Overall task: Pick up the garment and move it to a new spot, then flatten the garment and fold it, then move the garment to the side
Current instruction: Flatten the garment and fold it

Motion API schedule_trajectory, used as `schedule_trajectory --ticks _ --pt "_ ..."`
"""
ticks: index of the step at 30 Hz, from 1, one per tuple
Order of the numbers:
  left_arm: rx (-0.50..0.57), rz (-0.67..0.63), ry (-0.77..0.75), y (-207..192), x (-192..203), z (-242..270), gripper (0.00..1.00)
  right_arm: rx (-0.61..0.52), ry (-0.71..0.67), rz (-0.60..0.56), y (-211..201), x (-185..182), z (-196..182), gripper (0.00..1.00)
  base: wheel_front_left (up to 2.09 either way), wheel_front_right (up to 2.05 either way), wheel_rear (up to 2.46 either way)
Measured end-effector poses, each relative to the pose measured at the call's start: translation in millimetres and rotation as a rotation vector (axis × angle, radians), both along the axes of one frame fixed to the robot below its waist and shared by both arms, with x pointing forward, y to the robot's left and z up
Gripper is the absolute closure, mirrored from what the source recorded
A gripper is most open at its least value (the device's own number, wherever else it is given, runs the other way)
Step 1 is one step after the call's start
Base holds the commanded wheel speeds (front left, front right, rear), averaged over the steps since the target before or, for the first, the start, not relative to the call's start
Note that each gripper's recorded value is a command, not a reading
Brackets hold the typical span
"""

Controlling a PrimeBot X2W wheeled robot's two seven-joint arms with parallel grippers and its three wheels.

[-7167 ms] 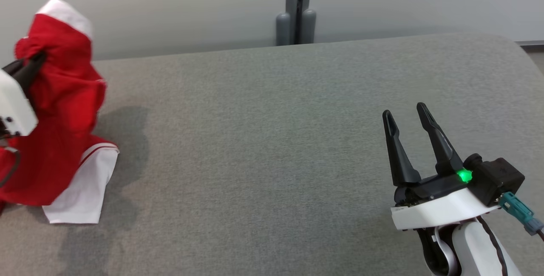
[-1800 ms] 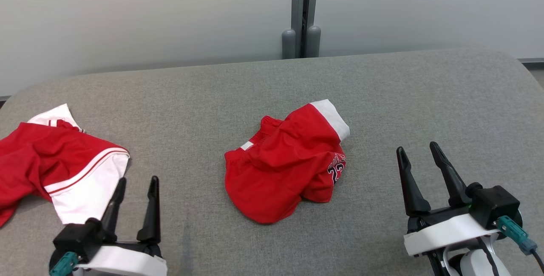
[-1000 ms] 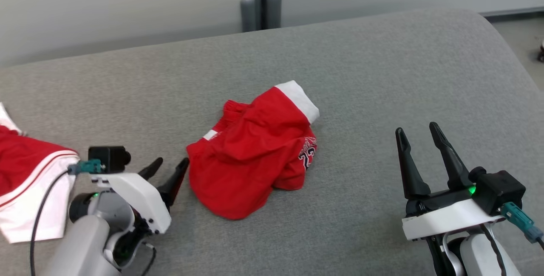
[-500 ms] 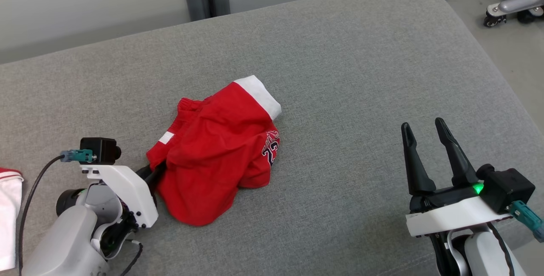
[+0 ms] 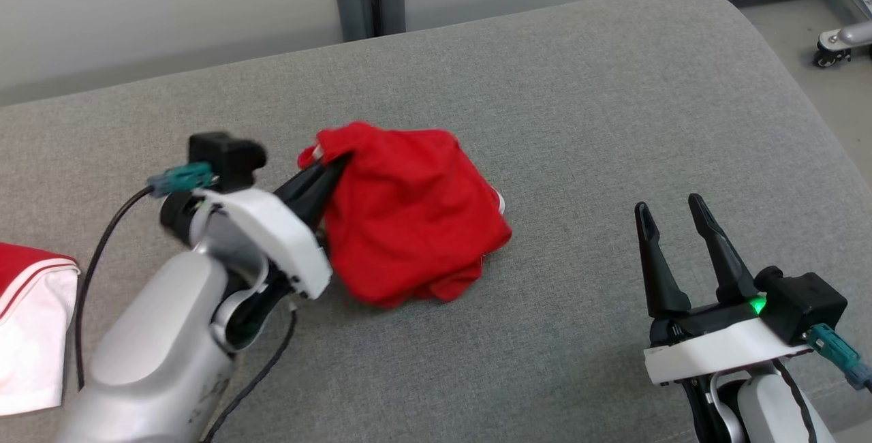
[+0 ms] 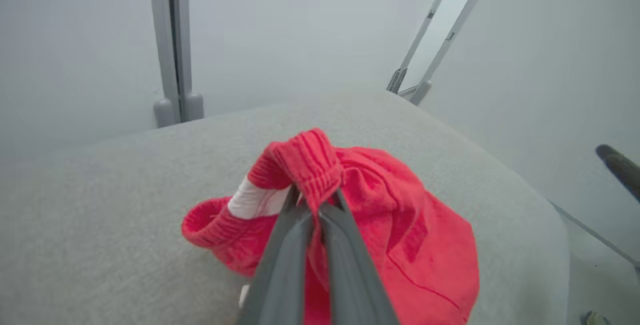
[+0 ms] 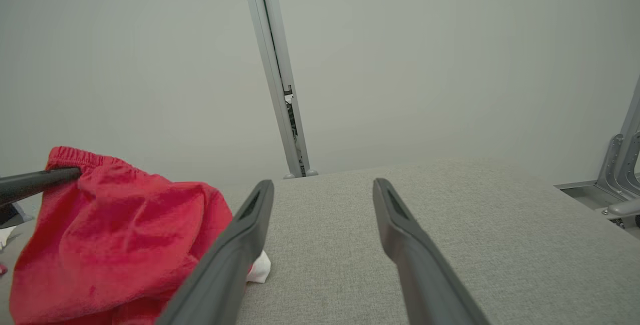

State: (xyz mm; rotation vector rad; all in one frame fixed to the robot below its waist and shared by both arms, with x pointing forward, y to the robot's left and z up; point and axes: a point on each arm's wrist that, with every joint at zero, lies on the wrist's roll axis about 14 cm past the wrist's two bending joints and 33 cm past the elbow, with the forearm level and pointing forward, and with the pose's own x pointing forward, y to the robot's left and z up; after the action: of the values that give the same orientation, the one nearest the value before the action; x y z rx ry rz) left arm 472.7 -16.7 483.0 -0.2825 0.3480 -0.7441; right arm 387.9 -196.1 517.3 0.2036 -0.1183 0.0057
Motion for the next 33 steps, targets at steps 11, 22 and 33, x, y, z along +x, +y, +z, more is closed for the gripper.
schedule_trajectory --ticks 11,22,33 --pt "-0.213 -0.246 -0.32 -99.0 -30.6 119.9 1.0 -0.004 0.0 -0.029 -9.9 -2.4 1.1 0.0 0.0 0.0 0.0" --pt "-0.294 -0.217 -0.336 -89.2 -35.4 134.1 1.0 0.0 -0.006 -0.05 -17.3 -1.8 2.5 0.0 0.0 0.0 0.0" --pt "-0.082 0.16 -0.114 33.3 -3.7 3.8 1.0 0.001 0.005 0.016 4.3 14.6 -3.8 0.0 0.0 0.0 0.0"
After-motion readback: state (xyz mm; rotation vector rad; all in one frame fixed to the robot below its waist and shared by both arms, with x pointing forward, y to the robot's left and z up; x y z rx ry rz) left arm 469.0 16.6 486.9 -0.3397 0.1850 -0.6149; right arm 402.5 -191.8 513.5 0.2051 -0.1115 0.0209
